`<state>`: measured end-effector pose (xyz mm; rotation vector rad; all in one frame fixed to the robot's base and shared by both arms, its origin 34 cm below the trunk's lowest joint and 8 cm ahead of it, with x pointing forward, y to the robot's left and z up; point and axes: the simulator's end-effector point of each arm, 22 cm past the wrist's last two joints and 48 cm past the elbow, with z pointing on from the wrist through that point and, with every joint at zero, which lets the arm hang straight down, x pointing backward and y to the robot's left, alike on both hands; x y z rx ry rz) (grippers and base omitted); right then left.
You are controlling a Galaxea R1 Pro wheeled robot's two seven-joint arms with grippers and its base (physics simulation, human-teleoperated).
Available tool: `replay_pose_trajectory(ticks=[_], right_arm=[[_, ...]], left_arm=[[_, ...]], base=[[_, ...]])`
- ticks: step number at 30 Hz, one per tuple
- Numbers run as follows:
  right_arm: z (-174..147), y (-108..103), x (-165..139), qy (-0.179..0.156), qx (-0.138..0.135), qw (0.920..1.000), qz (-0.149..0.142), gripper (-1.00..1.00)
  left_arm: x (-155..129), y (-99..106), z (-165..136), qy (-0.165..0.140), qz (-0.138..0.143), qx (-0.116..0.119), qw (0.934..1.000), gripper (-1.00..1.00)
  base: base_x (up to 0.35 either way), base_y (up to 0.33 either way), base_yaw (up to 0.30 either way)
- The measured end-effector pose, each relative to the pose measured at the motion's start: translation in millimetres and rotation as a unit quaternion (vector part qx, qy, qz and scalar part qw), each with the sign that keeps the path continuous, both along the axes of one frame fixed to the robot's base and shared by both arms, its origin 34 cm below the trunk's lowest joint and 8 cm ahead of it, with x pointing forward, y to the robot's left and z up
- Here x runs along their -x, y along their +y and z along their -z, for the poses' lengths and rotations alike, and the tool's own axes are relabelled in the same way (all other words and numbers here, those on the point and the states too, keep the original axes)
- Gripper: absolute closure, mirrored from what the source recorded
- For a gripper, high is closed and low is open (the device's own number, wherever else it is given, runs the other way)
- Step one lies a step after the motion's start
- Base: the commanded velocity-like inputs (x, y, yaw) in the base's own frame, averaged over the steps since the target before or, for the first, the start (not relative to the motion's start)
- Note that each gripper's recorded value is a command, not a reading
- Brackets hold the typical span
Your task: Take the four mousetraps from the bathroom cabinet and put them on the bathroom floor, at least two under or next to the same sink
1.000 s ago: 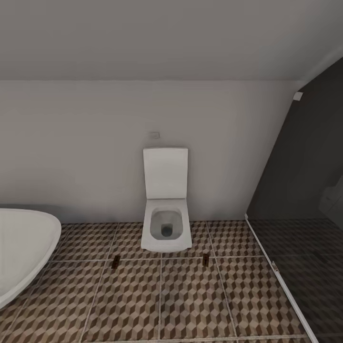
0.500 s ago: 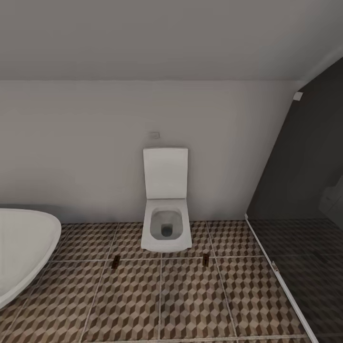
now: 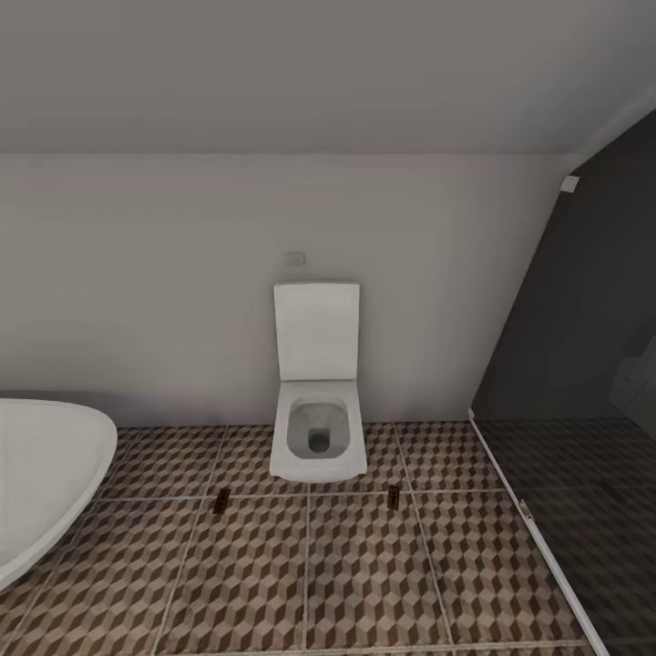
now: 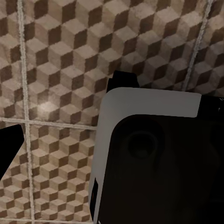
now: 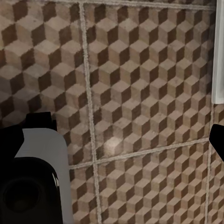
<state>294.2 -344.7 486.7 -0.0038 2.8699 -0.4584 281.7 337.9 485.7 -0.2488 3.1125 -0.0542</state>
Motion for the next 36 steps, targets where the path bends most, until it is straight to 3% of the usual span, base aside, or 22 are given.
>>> replay_pose_trajectory(ticks=[36], right_arm=[[0.0, -0.1, -0.1, 0.0, 0.0, 1.0, 0.0, -1.0]], left_arm=[[0.0, -0.2, 0.0, 0.0, 0.0, 0.0, 1.0, -1.0]], base=[[0.0, 0.0, 0.0]])
